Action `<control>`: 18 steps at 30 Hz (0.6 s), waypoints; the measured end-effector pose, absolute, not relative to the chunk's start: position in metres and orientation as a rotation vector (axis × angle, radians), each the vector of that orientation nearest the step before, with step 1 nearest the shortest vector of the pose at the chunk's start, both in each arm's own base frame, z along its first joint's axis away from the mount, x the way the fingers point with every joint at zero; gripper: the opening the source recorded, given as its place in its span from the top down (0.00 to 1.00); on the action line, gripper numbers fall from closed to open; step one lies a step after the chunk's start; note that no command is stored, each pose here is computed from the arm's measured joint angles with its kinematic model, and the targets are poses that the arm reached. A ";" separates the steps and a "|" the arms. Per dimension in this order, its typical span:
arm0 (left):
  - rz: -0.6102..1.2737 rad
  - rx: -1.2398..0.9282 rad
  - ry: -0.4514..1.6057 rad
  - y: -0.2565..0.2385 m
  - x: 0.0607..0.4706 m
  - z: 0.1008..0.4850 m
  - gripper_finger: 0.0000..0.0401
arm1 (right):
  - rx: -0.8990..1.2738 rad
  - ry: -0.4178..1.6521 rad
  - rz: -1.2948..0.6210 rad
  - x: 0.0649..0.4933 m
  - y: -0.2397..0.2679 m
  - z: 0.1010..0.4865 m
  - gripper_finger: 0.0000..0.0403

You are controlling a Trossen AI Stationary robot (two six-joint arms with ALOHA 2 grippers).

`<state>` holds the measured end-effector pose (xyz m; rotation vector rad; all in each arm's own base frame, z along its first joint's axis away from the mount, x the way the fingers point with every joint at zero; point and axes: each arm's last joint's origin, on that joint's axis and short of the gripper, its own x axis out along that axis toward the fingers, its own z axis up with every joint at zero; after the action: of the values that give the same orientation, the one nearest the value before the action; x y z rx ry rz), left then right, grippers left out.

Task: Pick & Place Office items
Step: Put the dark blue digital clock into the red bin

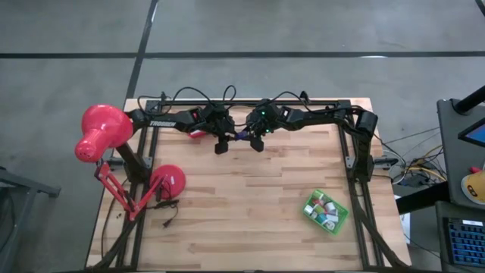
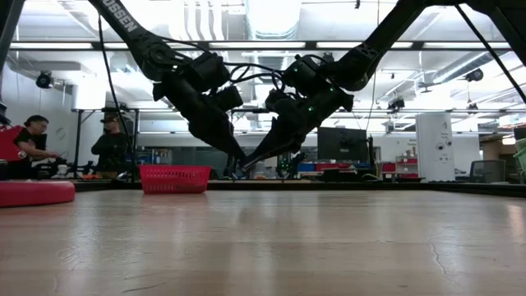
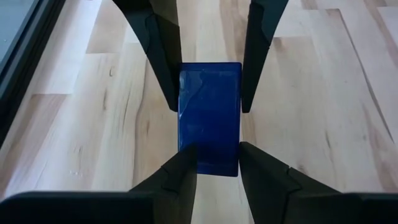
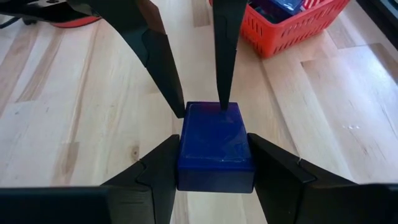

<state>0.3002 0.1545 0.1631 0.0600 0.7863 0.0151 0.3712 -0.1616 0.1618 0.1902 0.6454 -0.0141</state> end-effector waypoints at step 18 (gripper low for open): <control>-0.060 0.232 0.750 0.152 0.296 0.178 0.70 | 0.191 0.642 -0.009 0.371 -0.162 0.162 0.57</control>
<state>0.2960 0.1520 0.1785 0.2322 0.7502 -0.0601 0.3714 -0.1615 0.1621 0.1910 0.6418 -0.0092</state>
